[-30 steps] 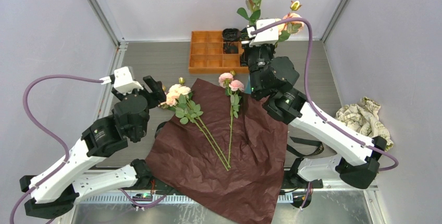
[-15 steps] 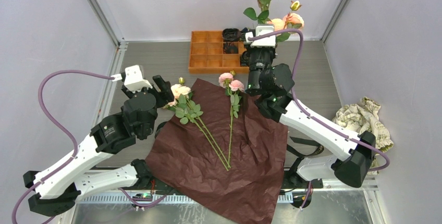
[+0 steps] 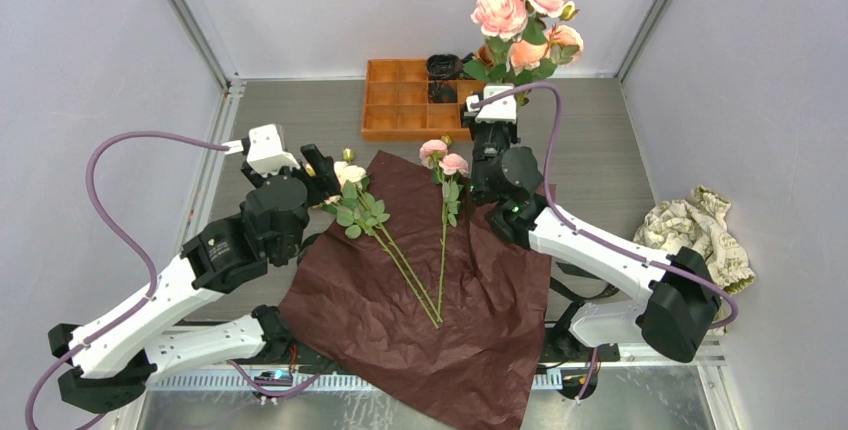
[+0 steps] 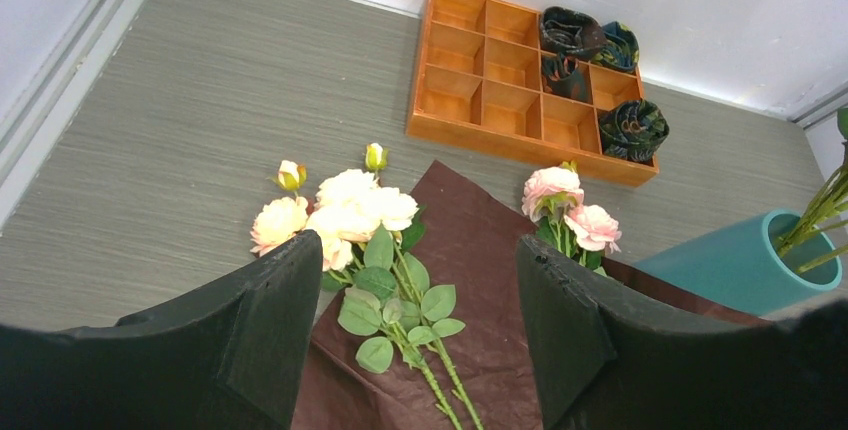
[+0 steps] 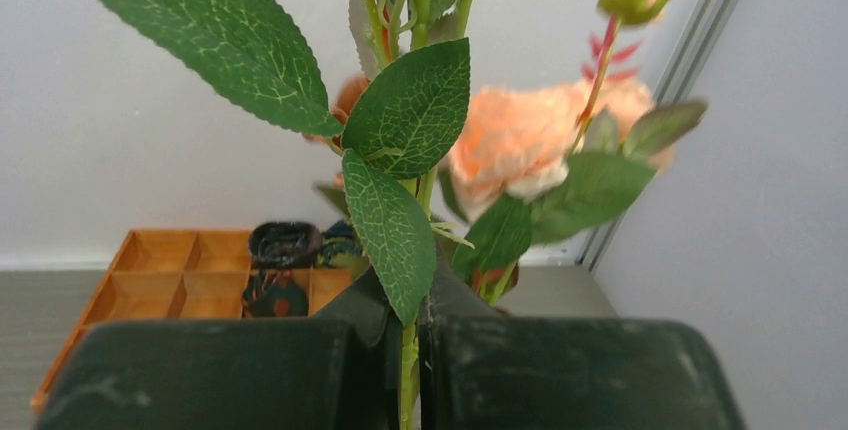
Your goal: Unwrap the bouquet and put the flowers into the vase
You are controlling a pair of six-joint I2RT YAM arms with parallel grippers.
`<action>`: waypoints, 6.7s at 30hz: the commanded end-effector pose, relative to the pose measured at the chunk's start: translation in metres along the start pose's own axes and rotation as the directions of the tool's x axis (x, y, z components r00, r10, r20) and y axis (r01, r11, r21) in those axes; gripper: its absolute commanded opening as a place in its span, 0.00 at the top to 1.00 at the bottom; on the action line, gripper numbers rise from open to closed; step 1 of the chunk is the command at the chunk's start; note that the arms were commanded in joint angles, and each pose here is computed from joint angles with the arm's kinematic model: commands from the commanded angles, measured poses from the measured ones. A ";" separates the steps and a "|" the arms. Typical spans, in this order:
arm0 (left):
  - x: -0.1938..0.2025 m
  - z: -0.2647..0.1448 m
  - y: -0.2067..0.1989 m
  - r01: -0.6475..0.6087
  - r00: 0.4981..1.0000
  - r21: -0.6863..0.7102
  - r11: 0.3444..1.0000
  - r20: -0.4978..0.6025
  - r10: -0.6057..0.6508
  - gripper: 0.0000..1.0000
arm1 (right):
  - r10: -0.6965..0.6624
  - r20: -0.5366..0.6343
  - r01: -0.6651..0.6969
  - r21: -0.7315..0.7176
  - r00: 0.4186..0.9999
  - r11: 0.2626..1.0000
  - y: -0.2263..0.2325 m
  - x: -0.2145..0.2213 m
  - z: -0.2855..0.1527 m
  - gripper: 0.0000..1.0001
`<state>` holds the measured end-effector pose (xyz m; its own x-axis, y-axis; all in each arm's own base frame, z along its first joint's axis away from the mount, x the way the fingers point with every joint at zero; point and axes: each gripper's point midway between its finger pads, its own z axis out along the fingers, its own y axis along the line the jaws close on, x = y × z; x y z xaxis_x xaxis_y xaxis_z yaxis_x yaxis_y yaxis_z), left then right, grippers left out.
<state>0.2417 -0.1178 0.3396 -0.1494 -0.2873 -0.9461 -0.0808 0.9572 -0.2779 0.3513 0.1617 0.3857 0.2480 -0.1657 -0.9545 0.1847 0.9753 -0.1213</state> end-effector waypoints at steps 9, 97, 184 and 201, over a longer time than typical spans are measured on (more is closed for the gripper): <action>0.004 0.010 -0.021 0.017 1.000 0.032 0.999 0.006 -0.017 0.29 | 0.117 -0.077 -0.113 0.054 0.990 0.992 -0.007 0.050 -0.018 0.90; 0.209 0.160 -0.138 -0.130 0.833 0.116 0.985 -0.526 0.171 1.00 | 0.636 -0.162 -0.648 -0.035 0.755 0.761 -0.156 -0.016 -0.132 0.33; -0.048 0.096 -0.327 -0.203 0.923 0.638 0.743 0.378 -0.073 0.38 | 0.591 -0.173 -0.616 -0.199 0.788 0.762 -0.135 -0.034 -0.134 0.26; -0.040 0.017 -0.197 -0.124 0.960 0.425 0.897 0.280 0.000 0.34 | 0.580 -0.183 -0.608 -0.270 0.794 0.747 -0.122 -0.069 -0.126 0.22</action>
<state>0.3047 -0.3429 0.4122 0.1284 -0.2454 -0.9609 0.5012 0.8521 -0.1507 0.1915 0.0621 0.3988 0.1113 0.4531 -0.8845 -0.2129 0.8802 0.4241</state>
